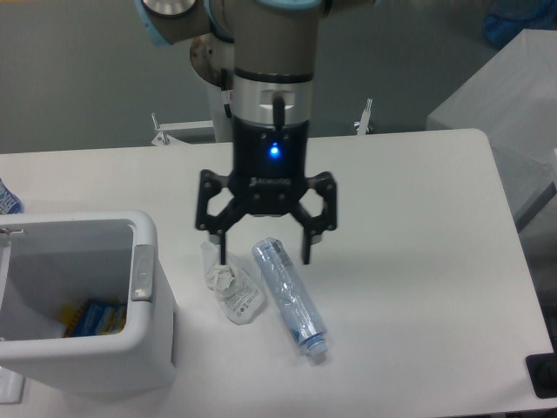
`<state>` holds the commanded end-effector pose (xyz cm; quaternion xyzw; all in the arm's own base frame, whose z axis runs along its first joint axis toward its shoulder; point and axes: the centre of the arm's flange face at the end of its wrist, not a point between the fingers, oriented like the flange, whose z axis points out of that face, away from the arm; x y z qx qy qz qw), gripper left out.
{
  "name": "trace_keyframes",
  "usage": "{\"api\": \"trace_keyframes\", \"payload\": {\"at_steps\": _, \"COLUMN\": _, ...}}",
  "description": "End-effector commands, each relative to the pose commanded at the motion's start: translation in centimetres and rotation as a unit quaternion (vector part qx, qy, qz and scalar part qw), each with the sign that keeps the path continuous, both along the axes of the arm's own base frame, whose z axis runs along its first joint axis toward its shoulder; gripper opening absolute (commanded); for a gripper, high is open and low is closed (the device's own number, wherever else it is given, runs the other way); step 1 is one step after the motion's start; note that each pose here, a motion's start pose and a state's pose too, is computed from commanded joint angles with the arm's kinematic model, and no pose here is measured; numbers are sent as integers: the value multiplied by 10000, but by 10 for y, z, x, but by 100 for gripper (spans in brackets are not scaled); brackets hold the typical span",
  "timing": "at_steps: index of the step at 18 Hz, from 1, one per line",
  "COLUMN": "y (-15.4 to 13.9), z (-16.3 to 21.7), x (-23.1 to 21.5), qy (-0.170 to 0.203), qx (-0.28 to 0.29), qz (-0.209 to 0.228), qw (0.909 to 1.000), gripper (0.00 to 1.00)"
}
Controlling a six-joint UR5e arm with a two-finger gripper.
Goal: Open the trash can
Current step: 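Lift the gripper up and away from the opened trash can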
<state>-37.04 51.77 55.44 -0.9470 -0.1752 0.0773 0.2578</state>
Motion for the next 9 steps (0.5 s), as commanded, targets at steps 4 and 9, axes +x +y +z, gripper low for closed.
{"api": "trace_keyframes", "payload": {"at_steps": 4, "y": -32, "z": -9, "x": -18, "qy": 391, "qx": -1011, "qz": -957, "qw": 9895, "gripper": 100}}
{"api": "trace_keyframes", "payload": {"at_steps": 9, "y": -79, "z": -20, "x": -48, "qy": 603, "qx": -1577, "qz": -1570, "qw": 9731, "gripper": 100}}
